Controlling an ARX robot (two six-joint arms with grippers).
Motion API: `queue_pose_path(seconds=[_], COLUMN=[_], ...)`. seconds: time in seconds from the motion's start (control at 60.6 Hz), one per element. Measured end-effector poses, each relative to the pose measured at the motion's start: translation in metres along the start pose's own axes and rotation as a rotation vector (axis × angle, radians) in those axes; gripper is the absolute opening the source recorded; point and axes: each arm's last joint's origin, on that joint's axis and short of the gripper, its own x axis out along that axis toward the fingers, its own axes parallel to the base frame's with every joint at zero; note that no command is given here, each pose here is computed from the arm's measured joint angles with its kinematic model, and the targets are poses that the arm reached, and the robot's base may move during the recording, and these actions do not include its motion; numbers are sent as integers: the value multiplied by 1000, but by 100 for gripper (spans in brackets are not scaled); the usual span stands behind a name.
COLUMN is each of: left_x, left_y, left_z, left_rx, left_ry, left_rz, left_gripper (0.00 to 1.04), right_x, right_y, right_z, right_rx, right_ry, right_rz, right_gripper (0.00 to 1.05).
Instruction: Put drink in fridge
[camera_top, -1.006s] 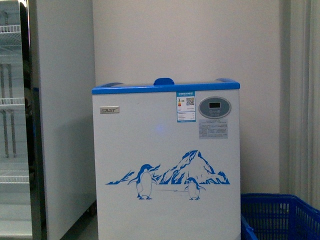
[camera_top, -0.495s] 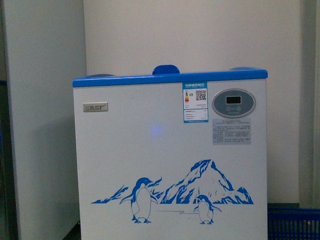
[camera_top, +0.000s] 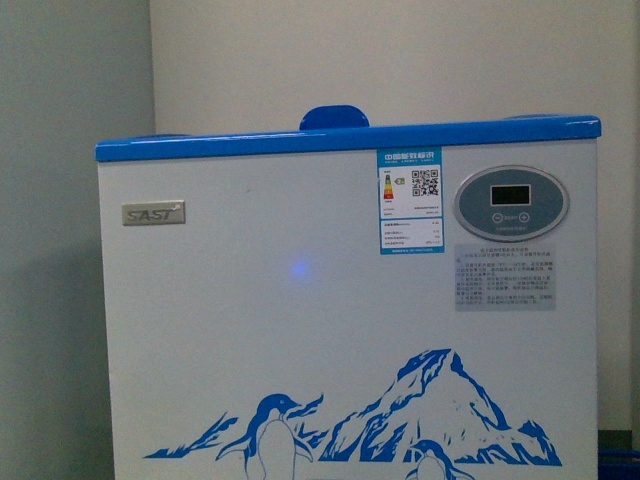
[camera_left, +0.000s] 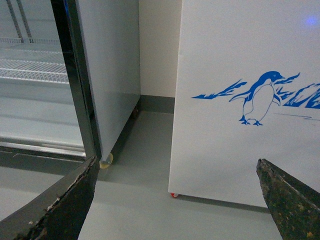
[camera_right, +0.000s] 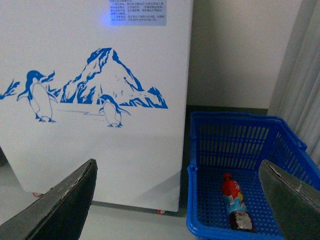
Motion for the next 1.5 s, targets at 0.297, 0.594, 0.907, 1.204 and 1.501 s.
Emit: queue_pose_path(seconds=[0.297,0.594,0.907,1.204,1.501], left_x=[0,0,0,0,0], left_y=[0,0,0,0,0], left_z=[0,0,0,0,0], left_rx=[0,0,0,0,0], left_ry=[0,0,0,0,0], left_rz=[-1,-1,0,-1,0], left_gripper=[97,97,97,97,97], right_x=[0,0,0,10,79], right_y=[0,0,0,-12,-80], right_z=[0,0,0,-7,4], right_rx=[0,0,0,146,173], right_ry=[0,0,0,254,452], right_rz=[-1,0,0,-18,-209], right_gripper=[97,97,97,97,97])
